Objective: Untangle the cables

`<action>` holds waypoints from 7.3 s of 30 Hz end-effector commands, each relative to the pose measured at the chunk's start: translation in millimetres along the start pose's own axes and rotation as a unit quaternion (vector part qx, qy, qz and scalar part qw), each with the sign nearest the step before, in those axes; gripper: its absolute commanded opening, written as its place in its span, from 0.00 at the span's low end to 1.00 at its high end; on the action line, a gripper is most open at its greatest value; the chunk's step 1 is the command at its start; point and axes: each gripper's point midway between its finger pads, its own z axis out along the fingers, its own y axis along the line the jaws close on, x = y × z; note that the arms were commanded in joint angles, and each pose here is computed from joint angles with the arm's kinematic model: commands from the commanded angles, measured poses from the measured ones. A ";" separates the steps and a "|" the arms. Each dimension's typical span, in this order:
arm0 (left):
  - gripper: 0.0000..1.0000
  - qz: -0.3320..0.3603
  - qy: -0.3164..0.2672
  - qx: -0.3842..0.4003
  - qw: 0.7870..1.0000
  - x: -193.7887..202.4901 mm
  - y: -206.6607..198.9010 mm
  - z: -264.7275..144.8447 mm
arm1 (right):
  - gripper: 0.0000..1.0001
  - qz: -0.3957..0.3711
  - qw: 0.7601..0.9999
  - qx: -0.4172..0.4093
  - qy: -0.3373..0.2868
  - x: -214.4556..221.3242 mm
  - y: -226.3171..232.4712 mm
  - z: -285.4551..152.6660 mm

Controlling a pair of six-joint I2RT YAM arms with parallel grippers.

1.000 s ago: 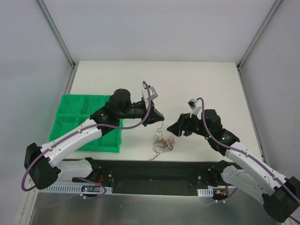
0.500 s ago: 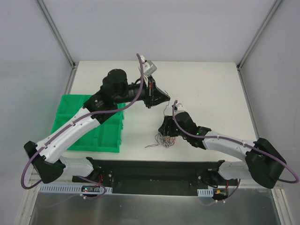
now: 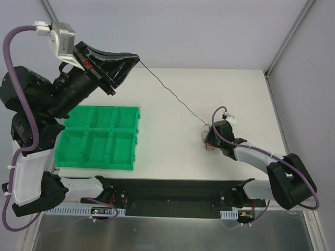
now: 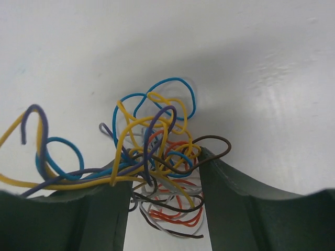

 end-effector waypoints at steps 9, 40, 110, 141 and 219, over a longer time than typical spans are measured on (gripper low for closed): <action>0.00 0.076 -0.033 -0.128 0.988 -30.4 45.5 -9.8 | 0.68 0.079 0.983 0.166 0.022 -44.1 -104.2 -8.2; 0.00 -0.049 0.164 -0.030 0.985 152.9 33.8 37.3 | 0.96 0.309 0.922 -0.228 0.041 -47.6 33.3 -96.8; 0.00 -0.082 0.278 -0.054 0.955 254.1 41.2 -39.1 | 0.01 -0.010 0.961 -0.247 -0.124 -182.8 70.4 -207.4; 0.00 -0.231 0.371 0.008 0.899 434.0 30.1 -43.2 | 0.01 0.248 0.902 -0.334 0.115 -30.5 172.6 -92.0; 0.00 -0.213 0.324 0.184 0.903 455.1 -0.5 -45.2 | 0.63 0.140 0.899 -0.371 0.188 -21.2 201.9 -88.6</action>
